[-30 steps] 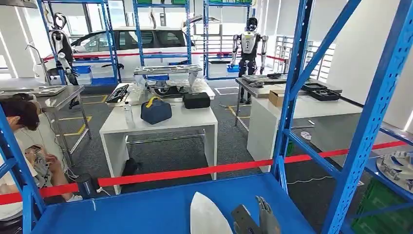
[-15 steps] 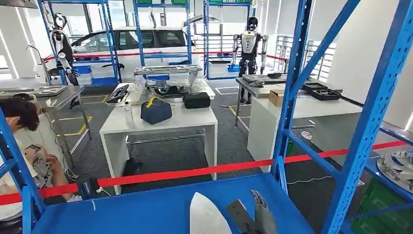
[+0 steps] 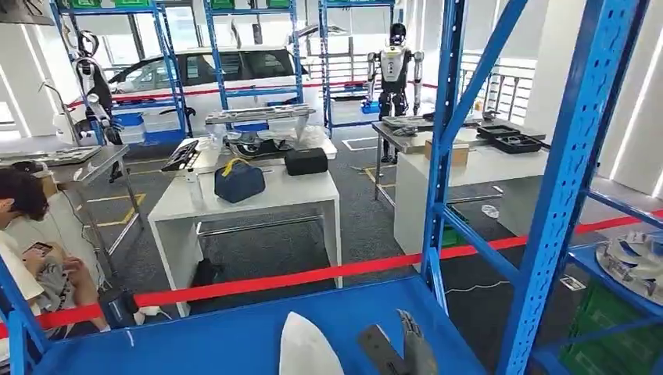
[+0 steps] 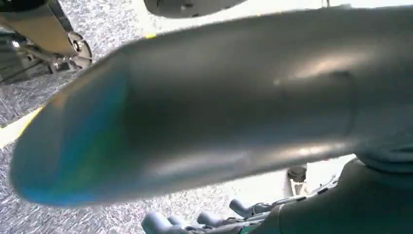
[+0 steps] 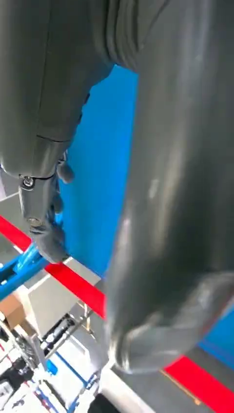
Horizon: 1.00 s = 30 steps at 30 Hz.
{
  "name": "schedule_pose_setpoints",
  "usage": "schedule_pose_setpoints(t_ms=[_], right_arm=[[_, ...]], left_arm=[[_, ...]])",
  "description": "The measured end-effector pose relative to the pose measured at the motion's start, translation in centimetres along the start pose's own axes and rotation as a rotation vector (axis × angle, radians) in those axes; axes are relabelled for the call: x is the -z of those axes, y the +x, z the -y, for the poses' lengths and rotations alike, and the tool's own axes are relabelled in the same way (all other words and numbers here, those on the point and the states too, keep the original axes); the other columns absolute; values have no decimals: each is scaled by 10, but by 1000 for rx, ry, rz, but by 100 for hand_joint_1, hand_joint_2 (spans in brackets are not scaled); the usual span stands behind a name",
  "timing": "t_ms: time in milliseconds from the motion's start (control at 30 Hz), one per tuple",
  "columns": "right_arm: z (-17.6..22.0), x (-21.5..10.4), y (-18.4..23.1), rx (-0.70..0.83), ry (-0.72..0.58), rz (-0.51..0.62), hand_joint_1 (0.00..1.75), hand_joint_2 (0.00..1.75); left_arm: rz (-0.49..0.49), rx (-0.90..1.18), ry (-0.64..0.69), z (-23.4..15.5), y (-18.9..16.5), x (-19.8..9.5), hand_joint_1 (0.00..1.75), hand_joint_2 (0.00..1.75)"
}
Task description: Take the parts from the cabinet and place them on the table.
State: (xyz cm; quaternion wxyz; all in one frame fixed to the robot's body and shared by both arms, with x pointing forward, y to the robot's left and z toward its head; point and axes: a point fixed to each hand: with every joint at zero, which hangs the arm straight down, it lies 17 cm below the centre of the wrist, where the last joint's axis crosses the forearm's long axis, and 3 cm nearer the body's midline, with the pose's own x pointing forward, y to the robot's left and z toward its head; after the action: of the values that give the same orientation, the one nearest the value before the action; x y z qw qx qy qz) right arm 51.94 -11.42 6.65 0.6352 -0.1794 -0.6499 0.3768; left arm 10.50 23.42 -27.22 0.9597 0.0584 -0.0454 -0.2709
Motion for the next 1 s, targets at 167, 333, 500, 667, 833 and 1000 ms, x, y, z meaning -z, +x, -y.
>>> schedule_pose_setpoints(t_ms=[167,333,500,667,833,1000], right_arm=[[-3,0,3,4,9,2,0,0],[-15,1,14,12,38,12,0,0],[-28,2,27,23,76,36,0,0],[-37,9,52,45,126,66,0,0],[-53,14,80,68,194,96,0,175],[-82,8,93,68,277,97,0,175]], left_arm=[[-1,0,0,0,-1,0,0,0],[0,4,3,-2,0,0,0,0],[3,13,-3,-1,4,-1,0,0],[3,29,-6,-2,9,-2,0,0],[7,43,0,-4,16,-3,0,0],[10,38,-2,-4,19,-3,0,0]])
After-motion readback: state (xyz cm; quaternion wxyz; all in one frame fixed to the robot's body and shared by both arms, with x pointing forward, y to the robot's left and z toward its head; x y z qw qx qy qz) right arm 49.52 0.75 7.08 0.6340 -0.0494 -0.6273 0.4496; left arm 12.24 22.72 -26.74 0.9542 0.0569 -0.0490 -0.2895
